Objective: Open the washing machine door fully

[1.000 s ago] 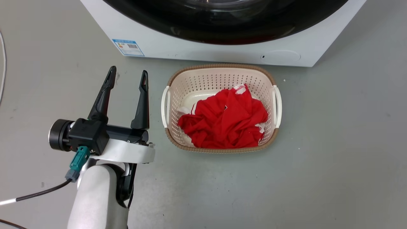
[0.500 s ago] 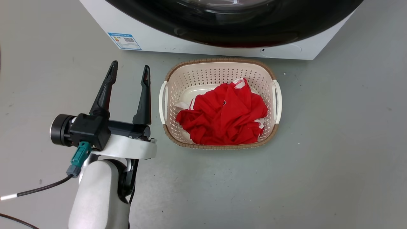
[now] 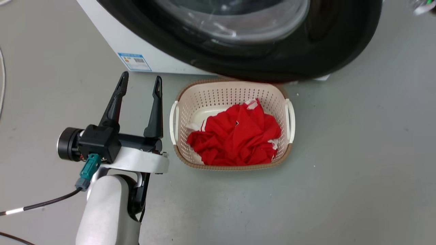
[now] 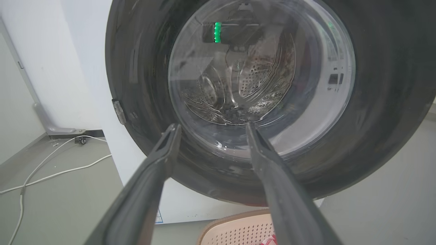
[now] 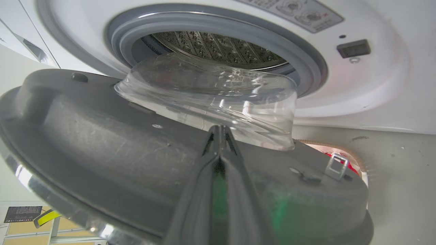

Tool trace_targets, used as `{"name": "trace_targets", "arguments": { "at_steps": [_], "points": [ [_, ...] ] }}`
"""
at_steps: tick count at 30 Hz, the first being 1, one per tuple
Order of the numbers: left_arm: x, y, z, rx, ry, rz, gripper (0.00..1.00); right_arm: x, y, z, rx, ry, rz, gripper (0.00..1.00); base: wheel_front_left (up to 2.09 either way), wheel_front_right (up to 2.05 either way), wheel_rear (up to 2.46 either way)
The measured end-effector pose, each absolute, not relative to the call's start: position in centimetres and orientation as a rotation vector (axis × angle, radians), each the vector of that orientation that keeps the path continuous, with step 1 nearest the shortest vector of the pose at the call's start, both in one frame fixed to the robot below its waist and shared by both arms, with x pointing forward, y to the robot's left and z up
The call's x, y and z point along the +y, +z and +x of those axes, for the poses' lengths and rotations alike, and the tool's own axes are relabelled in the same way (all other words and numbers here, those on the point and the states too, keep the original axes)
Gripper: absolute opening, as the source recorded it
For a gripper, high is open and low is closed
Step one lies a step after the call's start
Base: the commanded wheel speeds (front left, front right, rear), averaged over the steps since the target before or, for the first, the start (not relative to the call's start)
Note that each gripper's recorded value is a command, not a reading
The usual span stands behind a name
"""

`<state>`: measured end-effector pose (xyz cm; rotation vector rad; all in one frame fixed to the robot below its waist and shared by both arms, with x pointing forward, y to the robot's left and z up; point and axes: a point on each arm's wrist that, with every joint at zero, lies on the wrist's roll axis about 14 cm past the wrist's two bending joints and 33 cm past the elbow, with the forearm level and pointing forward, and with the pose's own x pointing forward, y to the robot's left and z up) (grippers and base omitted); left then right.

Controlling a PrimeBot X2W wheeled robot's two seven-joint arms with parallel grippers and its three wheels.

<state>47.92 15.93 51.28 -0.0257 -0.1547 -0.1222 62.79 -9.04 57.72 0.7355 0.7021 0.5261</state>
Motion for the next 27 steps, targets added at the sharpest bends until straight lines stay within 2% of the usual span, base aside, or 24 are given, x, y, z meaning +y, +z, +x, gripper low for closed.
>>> {"name": "trace_targets", "arguments": {
  "at_steps": [13,27],
  "points": [
    [16.0,53.5,44.7,-0.185,-0.118,-0.009,1.00,-5.3,58.2,54.9,0.809,0.702,0.735,0.00,0.00,0.00,0.00],
    [15.7,55.1,41.1,-0.211,-0.132,0.008,1.00,1.0,58.4,45.7,0.894,0.953,0.752,0.00,0.00,0.00,0.00]
  ]
}}
